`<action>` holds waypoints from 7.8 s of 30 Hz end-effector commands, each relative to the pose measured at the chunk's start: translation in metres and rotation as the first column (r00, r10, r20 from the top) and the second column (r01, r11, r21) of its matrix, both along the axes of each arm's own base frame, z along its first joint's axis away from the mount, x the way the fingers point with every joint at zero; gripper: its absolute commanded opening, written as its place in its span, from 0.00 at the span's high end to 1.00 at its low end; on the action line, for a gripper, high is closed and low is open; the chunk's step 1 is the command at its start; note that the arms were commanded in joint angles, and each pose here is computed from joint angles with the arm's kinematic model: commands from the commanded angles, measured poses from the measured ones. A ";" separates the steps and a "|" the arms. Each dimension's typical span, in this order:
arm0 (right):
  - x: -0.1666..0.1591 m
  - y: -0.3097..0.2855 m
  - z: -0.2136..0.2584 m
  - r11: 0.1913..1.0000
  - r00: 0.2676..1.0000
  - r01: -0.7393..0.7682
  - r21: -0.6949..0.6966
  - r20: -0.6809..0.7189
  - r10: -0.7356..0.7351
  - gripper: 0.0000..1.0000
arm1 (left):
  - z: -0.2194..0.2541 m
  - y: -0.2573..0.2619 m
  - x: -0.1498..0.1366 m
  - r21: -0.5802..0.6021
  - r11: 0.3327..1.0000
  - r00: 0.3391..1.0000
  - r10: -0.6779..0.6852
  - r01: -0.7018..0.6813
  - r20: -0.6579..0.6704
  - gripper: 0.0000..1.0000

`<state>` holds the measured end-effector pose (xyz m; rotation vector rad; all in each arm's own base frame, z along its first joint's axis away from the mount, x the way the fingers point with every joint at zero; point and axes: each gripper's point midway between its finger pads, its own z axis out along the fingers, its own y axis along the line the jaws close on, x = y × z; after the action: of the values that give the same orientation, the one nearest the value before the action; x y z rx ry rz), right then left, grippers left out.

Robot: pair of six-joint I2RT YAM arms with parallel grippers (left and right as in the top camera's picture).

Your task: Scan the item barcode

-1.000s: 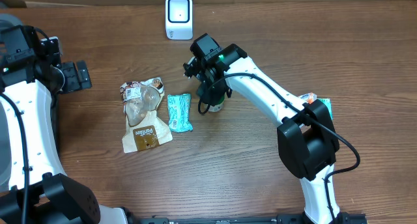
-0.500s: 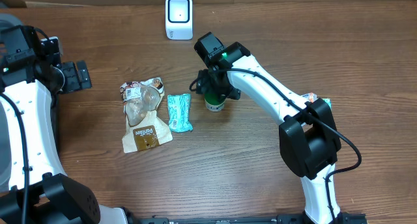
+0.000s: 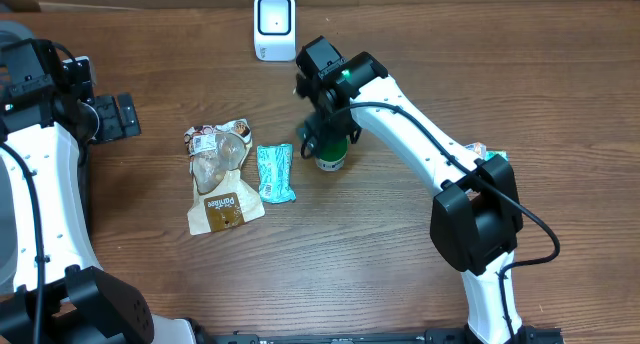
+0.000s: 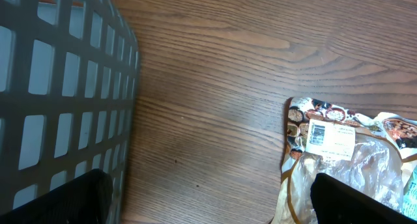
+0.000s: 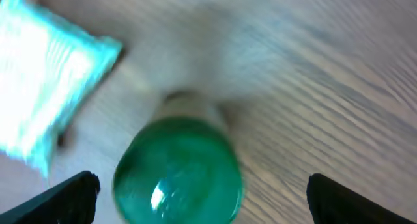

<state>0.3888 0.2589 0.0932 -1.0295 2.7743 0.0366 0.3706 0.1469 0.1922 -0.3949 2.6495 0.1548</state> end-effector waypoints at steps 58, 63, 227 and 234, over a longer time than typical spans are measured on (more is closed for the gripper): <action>0.003 -0.002 -0.038 0.998 1.000 0.016 0.066 -0.017 -0.015 0.31 | 0.001 0.005 -0.002 0.002 1.000 1.000 0.026 -0.026 0.006 0.01; 0.002 -0.002 -0.036 0.996 0.998 0.054 0.068 -0.030 -0.052 0.41 | 0.001 0.005 -0.002 0.002 1.000 1.000 0.026 -0.026 0.005 0.01; 0.036 -0.084 0.093 0.740 0.836 0.535 0.408 -0.384 -0.393 0.22 | 0.001 0.005 -0.002 0.002 1.000 1.000 0.026 -0.026 0.005 0.01; 0.039 -0.010 0.050 0.876 0.953 0.301 0.377 -0.156 -0.261 0.41 | 0.001 0.005 -0.002 0.002 1.000 1.000 0.026 -0.026 0.006 0.01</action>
<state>0.4400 0.2239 0.1557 -0.4121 2.8151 0.6686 0.3705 0.1469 0.1921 -0.3951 2.6499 0.1552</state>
